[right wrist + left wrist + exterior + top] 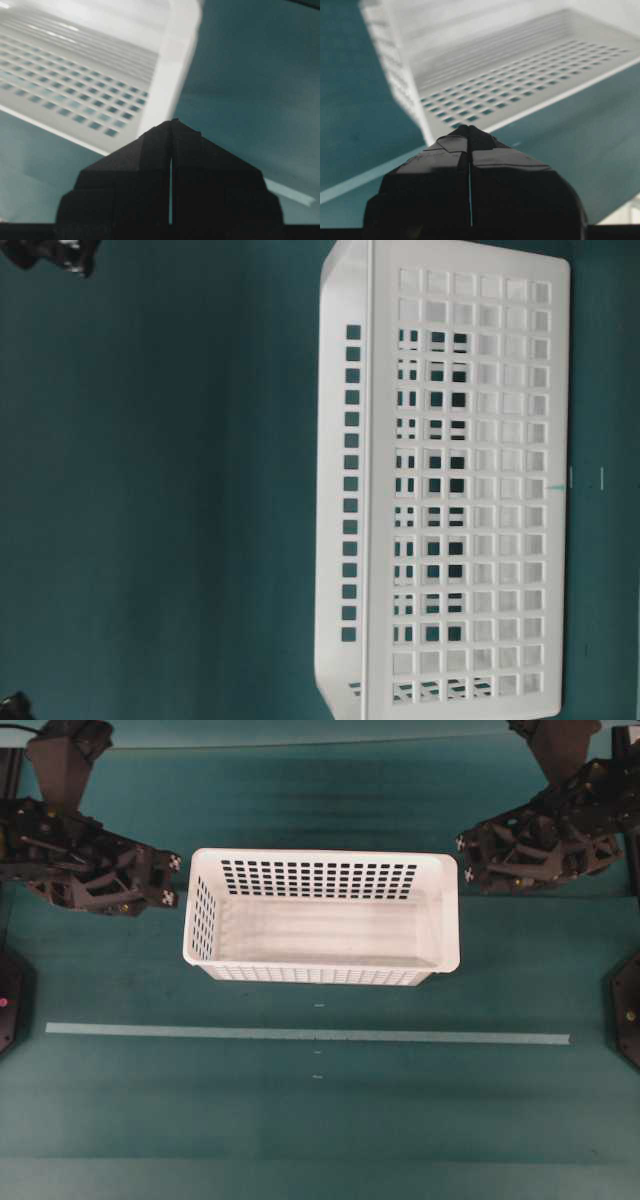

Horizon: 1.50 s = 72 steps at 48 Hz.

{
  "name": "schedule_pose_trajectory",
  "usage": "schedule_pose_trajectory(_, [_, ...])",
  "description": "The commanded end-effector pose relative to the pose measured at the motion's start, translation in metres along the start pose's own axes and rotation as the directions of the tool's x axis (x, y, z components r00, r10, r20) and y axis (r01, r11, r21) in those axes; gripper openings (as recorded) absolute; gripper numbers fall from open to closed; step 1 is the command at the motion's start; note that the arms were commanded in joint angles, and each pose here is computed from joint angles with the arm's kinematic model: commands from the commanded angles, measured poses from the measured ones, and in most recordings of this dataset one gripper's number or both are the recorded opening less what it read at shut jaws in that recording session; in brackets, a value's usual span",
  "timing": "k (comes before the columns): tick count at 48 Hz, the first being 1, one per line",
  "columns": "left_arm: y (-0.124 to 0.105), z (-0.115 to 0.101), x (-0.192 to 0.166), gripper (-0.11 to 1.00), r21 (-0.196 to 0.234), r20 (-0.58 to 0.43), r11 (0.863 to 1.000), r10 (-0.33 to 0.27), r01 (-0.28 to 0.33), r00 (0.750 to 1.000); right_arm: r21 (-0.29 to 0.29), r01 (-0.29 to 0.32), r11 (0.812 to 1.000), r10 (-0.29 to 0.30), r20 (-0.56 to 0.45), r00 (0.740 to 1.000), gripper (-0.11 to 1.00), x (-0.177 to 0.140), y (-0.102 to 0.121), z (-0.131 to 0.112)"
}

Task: Lift the white basket with both hands.
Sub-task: 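Move both grippers inward toward the left and right short rims of the white basket, then lower both grippers over the basket's end walls and close on the rims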

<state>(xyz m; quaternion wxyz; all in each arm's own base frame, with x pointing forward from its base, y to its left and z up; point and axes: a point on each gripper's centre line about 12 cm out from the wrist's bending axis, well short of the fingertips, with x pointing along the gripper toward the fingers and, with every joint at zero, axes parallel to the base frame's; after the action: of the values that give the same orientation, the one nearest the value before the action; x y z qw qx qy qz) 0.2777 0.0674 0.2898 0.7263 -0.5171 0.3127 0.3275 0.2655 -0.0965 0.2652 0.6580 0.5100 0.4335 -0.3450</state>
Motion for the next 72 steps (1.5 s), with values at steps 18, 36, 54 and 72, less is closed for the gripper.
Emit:
schedule_pose_trajectory(18, [-0.004, 0.003, -0.003, -0.06, -0.003, 0.009, 1.000, -0.004, 0.004, 1.000, 0.021, 0.012, 1.000, -0.011, -0.023, 1.000, 0.12, 0.004, 0.004, 0.001])
schedule_pose_trajectory(36, [-0.004, 0.003, -0.002, 0.14, 0.010, 0.013, 1.000, -0.014, 0.014, 1.000, 0.034, -0.005, 0.999, 0.005, -0.014, 1.000, 0.82, 0.018, 0.003, 0.001])
schedule_pose_trajectory(54, [0.005, 0.000, 0.012, 0.97, -0.028, 0.022, 0.999, -0.030, 0.031, 0.999, 0.146, -0.005, 0.989, 0.006, -0.006, 1.000, 0.96, 0.046, 0.009, 0.006])
schedule_pose_trajectory(72, [0.017, -0.004, 0.071, 0.95, -0.087, -0.021, 0.994, 0.063, -0.065, 0.998, 0.183, 0.046, 0.982, -0.041, -0.034, 0.999, 0.96, 0.085, 0.010, 0.005])
